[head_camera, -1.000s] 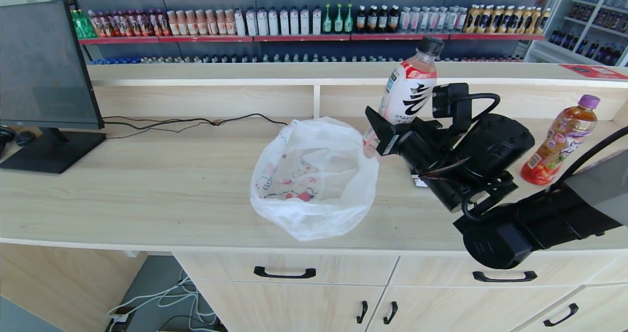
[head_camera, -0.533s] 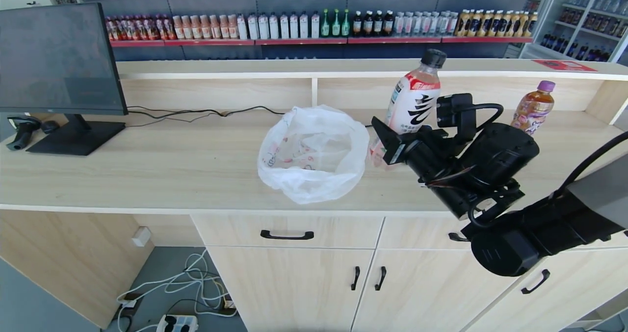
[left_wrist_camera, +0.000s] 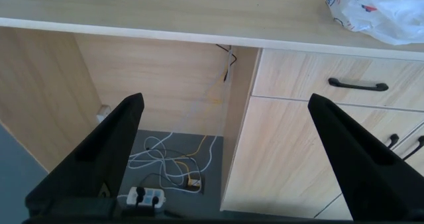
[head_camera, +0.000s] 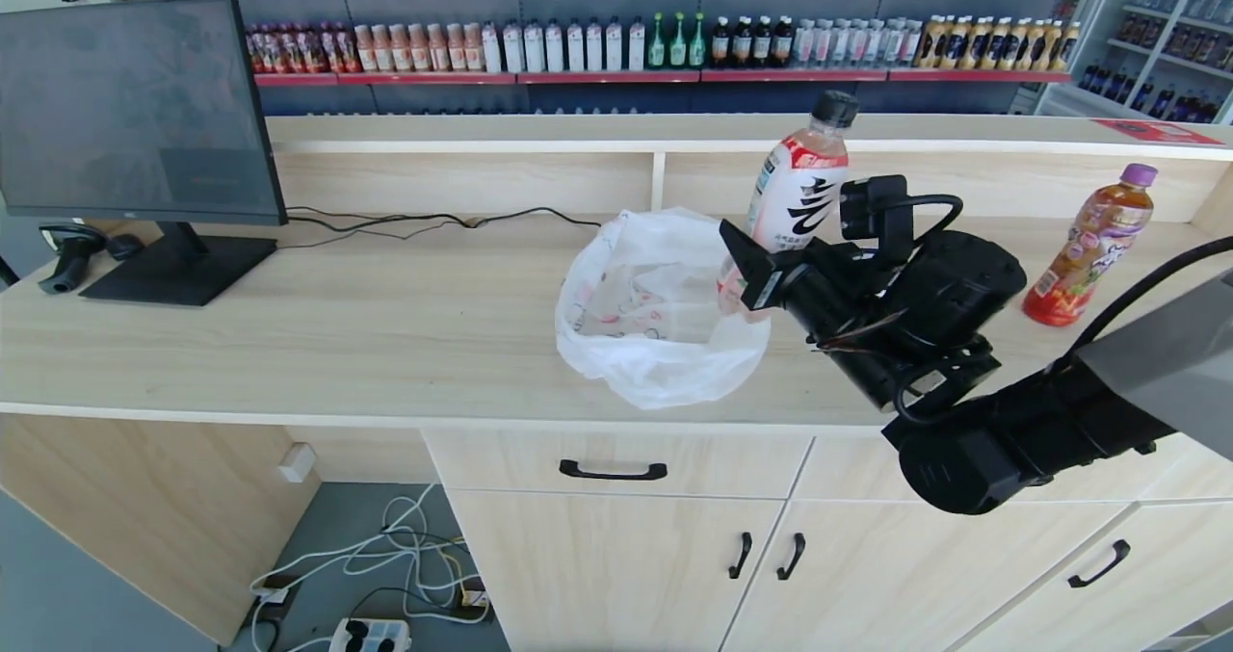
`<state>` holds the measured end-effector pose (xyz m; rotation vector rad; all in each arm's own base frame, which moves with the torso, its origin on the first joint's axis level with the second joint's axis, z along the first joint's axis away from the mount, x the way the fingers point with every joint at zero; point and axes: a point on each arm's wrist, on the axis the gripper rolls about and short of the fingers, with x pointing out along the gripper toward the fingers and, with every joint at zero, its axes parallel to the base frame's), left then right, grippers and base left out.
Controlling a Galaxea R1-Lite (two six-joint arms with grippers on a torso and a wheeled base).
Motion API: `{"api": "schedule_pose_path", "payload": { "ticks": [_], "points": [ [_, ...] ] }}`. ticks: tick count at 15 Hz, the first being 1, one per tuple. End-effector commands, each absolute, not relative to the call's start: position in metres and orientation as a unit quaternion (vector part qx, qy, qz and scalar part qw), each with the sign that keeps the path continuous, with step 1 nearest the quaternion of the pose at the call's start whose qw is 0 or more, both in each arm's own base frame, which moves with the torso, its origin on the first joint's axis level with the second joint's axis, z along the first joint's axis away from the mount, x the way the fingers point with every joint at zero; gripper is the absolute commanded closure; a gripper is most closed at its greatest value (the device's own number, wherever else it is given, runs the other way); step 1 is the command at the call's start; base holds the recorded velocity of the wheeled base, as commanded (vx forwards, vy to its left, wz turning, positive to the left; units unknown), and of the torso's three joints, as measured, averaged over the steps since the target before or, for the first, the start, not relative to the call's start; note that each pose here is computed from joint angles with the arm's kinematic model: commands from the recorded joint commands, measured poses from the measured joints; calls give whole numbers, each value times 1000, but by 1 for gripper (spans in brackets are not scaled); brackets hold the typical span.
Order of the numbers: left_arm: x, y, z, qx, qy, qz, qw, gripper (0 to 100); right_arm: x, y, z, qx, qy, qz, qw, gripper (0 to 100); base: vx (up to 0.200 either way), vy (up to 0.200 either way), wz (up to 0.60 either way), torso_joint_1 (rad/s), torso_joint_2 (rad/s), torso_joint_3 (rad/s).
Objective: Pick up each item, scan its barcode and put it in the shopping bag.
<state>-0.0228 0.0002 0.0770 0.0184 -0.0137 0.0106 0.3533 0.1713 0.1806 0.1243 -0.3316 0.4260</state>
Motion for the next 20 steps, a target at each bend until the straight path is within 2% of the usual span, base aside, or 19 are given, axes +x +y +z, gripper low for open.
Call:
{"api": "schedule_pose_path", "payload": {
  "ticks": [1, 5, 8, 11, 17, 20],
  "points": [
    [-23, 0, 77, 9, -7, 5, 1000, 0, 362, 173, 174, 65, -160, 209, 963, 100, 0, 200, 0, -7, 2, 2],
    [-23, 0, 77, 24, -8, 6, 1000, 0, 364, 177, 188, 82, -186, 228, 952, 100, 0, 150, 0, 5, 2, 3],
    [-23, 0, 77, 33, -7, 6, 999, 0, 374, 182, 175, 74, -174, 250, 950, 100, 0, 0, 0, 0, 0, 0],
    [-23, 0, 77, 31, -8, 5, 999, 0, 396, 192, 149, 100, -158, 254, 949, 100, 0, 0, 0, 0, 0, 0],
    [-23, 0, 78, 35, -10, 5, 999, 0, 419, 176, 131, 92, -125, 245, 957, 100, 0, 0, 0, 0, 0, 0],
    [-23, 0, 78, 34, -10, 5, 999, 0, 431, 172, 137, 83, -100, 257, 958, 100, 0, 0, 0, 0, 0, 0]
  ]
}}
